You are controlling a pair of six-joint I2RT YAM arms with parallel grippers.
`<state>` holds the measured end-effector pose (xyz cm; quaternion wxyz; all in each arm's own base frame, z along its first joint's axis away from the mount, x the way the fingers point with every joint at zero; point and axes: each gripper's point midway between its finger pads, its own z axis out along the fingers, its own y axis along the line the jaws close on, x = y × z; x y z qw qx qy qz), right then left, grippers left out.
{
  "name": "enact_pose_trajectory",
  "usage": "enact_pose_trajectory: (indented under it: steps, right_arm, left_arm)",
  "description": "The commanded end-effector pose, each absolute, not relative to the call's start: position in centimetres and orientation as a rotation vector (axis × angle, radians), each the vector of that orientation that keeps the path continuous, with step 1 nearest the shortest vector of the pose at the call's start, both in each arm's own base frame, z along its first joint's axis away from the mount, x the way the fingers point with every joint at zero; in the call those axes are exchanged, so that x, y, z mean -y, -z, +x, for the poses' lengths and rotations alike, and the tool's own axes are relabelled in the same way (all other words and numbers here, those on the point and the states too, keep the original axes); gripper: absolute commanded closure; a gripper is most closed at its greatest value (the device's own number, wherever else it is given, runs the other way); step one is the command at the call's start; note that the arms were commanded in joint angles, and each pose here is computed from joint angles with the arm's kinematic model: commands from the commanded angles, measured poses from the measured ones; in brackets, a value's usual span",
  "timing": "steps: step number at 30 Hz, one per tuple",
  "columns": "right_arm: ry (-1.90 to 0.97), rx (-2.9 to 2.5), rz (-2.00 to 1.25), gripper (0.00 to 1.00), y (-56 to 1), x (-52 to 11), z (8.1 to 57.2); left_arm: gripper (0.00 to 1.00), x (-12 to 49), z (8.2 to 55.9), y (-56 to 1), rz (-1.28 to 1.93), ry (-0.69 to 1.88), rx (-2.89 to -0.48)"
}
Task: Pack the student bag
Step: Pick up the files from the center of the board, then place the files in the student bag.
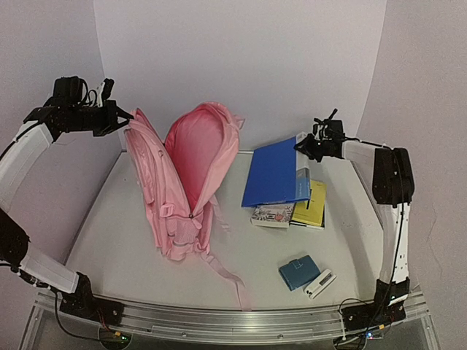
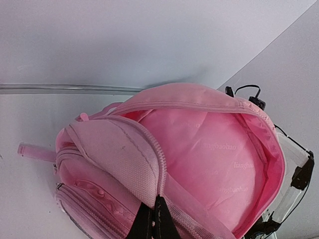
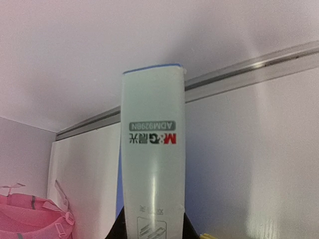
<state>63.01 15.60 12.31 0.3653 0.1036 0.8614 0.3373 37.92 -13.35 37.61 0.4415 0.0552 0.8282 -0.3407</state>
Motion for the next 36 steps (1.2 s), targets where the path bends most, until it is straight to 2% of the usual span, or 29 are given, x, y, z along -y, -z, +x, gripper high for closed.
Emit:
enact_pose_trajectory:
  steps: [1,10,18,25,36]
  right_arm:
    - [-0.912,-1.864,0.178,1.0,-27.9,-14.7,61.2]
    - [-0.907,-1.573,0.273,1.0,-42.4,-12.2,51.9]
    - [-0.867,-1.273,0.281,1.0,-54.7,-14.2,41.1]
    - [-1.009,-1.08,0.285,1.0,-60.2,-15.7,35.9]
    - [-1.094,-1.002,0.258,1.0,-62.9,-20.6,34.7]
  left_arm:
    - [1.0,13.0,37.6,-37.1,0.114,0.848,-2.063]
    - [1.0,13.7,37.5,-36.8,0.111,0.92,-2.047]
    - [1.0,14.1,37.7,-37.0,0.118,0.962,-2.025]
    - [1.0,14.3,37.8,-36.8,0.119,0.973,-2.027]
    - [1.0,14.2,37.8,-36.4,0.108,0.979,-2.034]
